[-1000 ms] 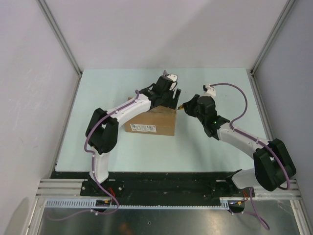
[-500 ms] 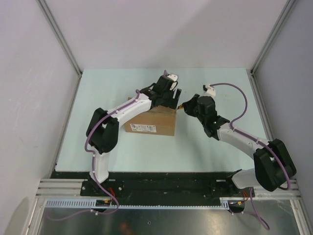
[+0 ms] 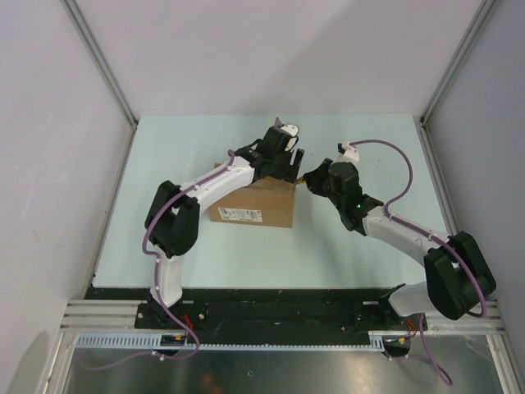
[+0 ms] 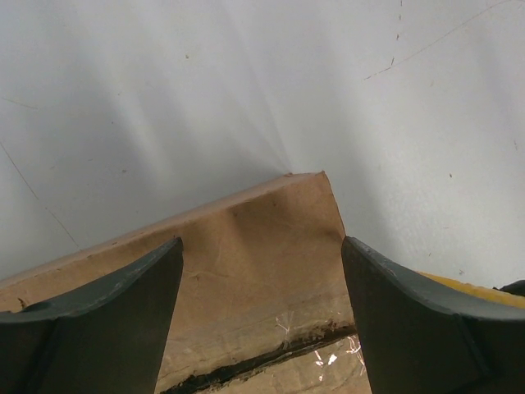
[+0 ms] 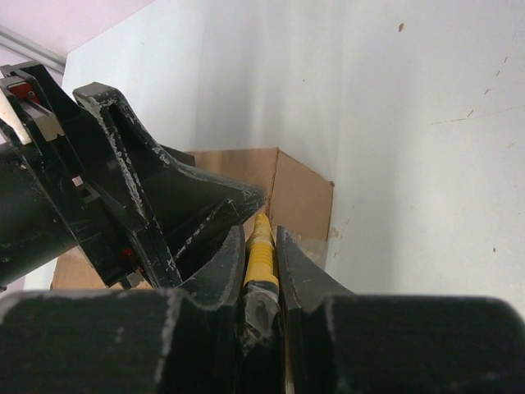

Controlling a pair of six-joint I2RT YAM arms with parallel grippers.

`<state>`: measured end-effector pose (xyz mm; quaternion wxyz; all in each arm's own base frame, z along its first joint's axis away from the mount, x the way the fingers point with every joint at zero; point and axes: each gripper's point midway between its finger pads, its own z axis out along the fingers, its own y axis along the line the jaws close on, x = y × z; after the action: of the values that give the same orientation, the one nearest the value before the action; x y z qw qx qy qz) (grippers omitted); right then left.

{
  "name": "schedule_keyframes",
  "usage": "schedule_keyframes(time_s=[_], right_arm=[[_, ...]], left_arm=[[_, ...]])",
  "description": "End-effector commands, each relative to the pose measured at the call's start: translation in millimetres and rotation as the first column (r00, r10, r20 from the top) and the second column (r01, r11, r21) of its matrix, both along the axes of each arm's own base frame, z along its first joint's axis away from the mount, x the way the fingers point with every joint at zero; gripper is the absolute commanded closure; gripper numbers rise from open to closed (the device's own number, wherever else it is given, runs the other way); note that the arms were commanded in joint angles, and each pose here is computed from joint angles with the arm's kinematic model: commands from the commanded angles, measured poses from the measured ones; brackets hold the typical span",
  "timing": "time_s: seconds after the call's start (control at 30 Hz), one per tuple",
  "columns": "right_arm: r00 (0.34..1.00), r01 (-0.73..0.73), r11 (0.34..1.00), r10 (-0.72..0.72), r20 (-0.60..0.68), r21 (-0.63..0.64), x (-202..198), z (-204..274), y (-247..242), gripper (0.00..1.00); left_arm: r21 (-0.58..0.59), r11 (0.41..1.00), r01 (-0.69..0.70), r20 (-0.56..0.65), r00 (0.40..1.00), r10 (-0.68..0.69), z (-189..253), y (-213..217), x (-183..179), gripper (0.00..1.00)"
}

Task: Unpack the express box

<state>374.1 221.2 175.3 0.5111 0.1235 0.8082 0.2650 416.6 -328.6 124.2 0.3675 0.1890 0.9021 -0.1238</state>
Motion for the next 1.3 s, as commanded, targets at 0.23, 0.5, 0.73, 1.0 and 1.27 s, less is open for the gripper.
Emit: schedule_keyframes(time_s=[0.23,0.5,0.73,1.0,1.27], right_arm=[[1.000,0.001,0.998,-0.002,-0.021,-0.064,-16,-6,5,1.00],[0.999,-0.016,0.992,0.012,-0.035,-0.124,-35,-10,11,1.00],[0.999,-0.018,0.986,0.009,-0.053,-0.165,-49,-15,13,1.00],[0.998,-0.015,0.981,0.003,-0.067,-0.191,-61,-19,9,1.00],[0.998,-0.001,0.984,-0.010,-0.058,-0.176,-64,-12,4,1.00]], left_arm=[[0.036,0.999,-0.025,-0.106,0.994,0.028,-25,4,-13,0.18],[0.057,0.997,-0.055,-0.137,0.989,0.062,-33,11,-11,0.20],[0.077,0.995,-0.065,-0.169,0.983,0.077,-43,14,-12,0.21],[0.103,0.993,-0.062,-0.204,0.976,0.082,-56,17,-16,0.21],[0.082,0.995,-0.058,-0.200,0.977,0.074,-48,13,-14,0.21]])
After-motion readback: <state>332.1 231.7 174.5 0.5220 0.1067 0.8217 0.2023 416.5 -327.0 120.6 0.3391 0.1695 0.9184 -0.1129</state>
